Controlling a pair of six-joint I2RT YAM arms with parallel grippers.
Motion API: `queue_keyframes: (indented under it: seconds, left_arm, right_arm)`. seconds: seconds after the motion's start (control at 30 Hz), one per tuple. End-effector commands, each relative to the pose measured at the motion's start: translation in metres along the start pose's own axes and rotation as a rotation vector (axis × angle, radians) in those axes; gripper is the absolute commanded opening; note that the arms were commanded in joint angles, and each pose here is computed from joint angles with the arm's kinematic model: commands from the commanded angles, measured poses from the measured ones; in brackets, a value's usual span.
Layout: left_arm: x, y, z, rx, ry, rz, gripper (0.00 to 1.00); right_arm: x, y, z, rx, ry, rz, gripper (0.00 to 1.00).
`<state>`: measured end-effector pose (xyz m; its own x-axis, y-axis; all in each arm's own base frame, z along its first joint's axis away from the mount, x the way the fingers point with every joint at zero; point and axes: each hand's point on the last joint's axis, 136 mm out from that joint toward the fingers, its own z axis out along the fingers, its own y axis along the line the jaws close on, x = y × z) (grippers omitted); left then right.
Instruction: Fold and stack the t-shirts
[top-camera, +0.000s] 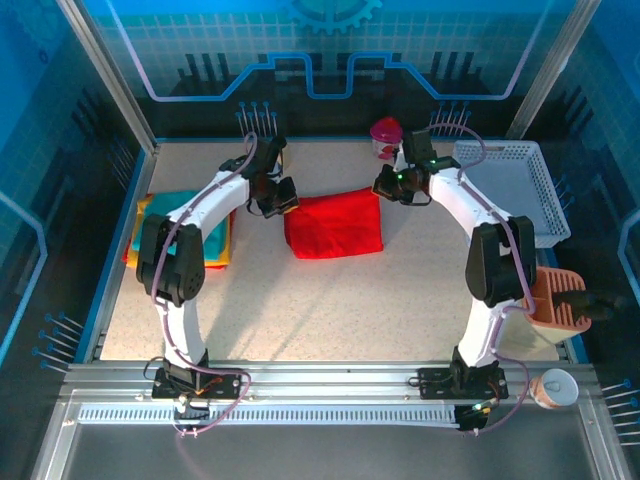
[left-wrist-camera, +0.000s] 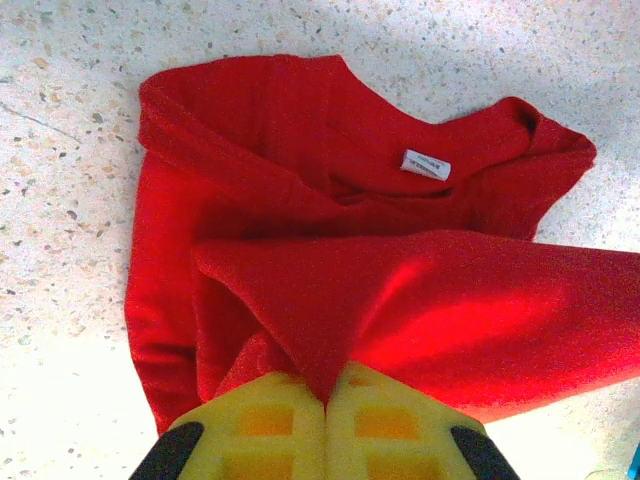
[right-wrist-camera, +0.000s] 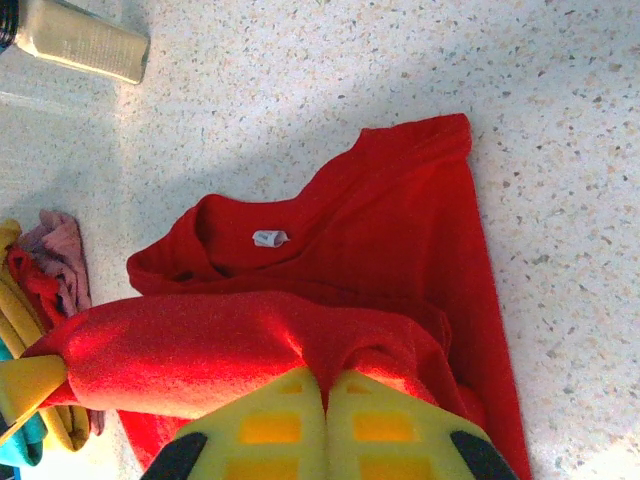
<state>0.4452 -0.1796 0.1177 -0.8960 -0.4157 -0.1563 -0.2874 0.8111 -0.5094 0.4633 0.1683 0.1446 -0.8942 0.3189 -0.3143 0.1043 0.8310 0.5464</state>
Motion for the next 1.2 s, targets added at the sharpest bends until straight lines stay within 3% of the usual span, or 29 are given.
queue_keyframes:
  seconds: [0.0, 0.17, 0.2, 0.27, 0.37, 0.5, 0.77, 1.0, 1.17]
  left_arm:
    - [-0.011, -0.004, 0.003, 0.027, 0.010, 0.006, 0.03]
    - [-0.025, -0.001, 0.016, 0.028, 0.008, 0.009, 0.11]
    - [-0.029, 0.000, 0.020, 0.030, 0.002, 0.015, 0.16]
    - [-0.043, 0.004, 0.027, 0.019, -0.027, 0.019, 0.31]
    - [-0.060, 0.008, 0.032, 0.040, -0.021, -0.006, 0.42]
    - [-0.062, 0.004, 0.009, 0.044, -0.046, 0.009, 0.48]
    - [-0.021, -0.012, -0.027, 0.097, -0.043, 0.026, 0.49]
    - [0.034, -0.029, -0.025, 0.140, 0.004, 0.052, 0.47]
    - [0.056, -0.007, -0.021, 0.112, 0.023, 0.053, 0.46]
  right_arm:
    - [-0.015, 0.002, 0.003, -0.025, -0.011, -0.001, 0.00]
    - [-0.021, 0.000, 0.019, -0.026, 0.004, 0.009, 0.00]
    - [-0.022, 0.000, 0.024, -0.028, 0.007, 0.008, 0.04]
    - [-0.026, -0.001, 0.032, -0.027, 0.011, 0.002, 0.34]
    - [-0.032, -0.003, 0.036, -0.004, 0.013, -0.005, 0.57]
    - [-0.031, 0.001, 0.023, -0.008, -0.012, -0.032, 0.84]
    - [-0.008, 0.019, -0.002, -0.126, -0.021, -0.029, 0.88]
    - [0.031, 0.033, -0.009, -0.199, 0.026, 0.019, 0.88]
    - [0.050, 0.033, -0.005, -0.226, 0.052, 0.035, 0.85]
